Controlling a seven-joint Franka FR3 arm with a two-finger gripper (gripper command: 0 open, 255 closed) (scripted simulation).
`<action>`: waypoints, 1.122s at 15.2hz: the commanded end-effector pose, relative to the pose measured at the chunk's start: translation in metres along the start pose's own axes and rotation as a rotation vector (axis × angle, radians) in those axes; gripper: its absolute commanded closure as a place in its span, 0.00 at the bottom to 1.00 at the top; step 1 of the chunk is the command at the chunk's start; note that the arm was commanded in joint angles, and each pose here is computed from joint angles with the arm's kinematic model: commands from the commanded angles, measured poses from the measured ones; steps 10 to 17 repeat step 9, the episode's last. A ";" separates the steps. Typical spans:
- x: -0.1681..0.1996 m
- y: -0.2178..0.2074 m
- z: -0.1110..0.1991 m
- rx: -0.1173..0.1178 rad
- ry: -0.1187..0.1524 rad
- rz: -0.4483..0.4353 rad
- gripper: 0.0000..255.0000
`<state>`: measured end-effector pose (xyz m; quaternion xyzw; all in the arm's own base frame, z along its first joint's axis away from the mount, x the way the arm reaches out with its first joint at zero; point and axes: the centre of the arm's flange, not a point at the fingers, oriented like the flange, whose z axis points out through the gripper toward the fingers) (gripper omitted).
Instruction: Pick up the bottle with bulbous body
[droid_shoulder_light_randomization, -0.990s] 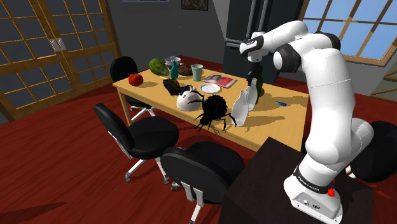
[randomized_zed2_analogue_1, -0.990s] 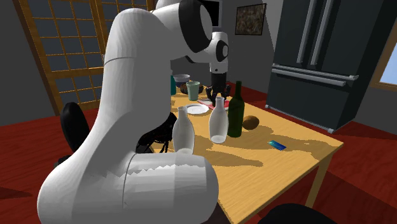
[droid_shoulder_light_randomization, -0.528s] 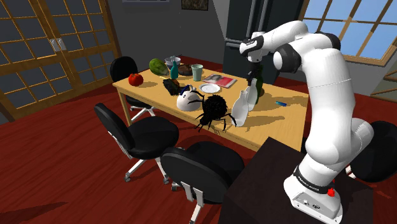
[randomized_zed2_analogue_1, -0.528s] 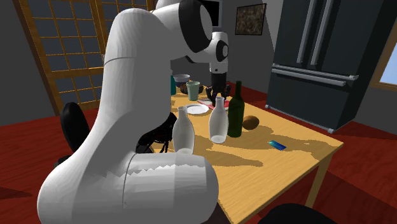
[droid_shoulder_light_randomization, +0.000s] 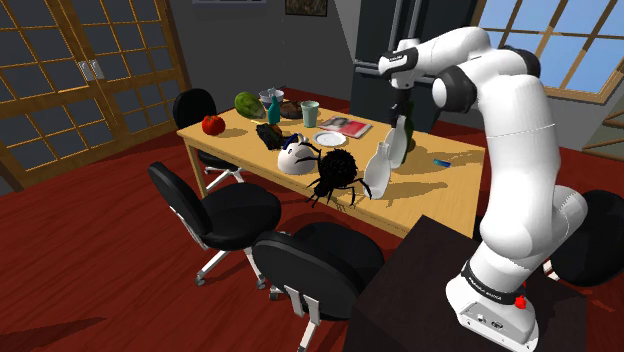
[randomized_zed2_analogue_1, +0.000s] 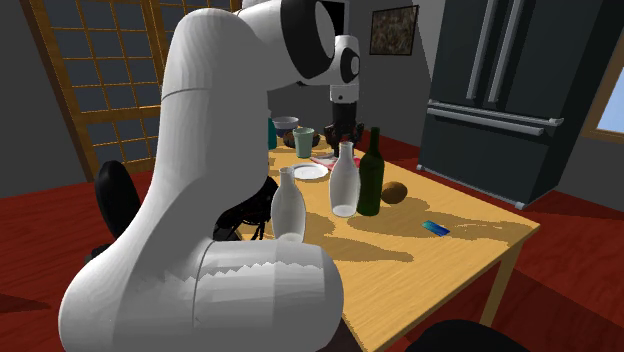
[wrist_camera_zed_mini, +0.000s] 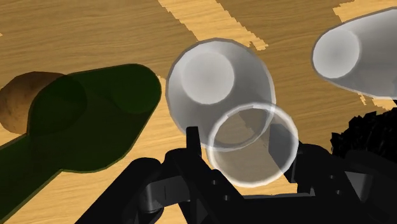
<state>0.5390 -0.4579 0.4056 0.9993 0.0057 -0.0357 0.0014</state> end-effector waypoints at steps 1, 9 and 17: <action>0.000 0.000 -0.010 0.000 0.000 0.000 1.00; -0.002 0.000 -0.043 0.000 0.000 0.000 1.00; -0.002 0.000 -0.043 0.000 0.000 0.000 1.00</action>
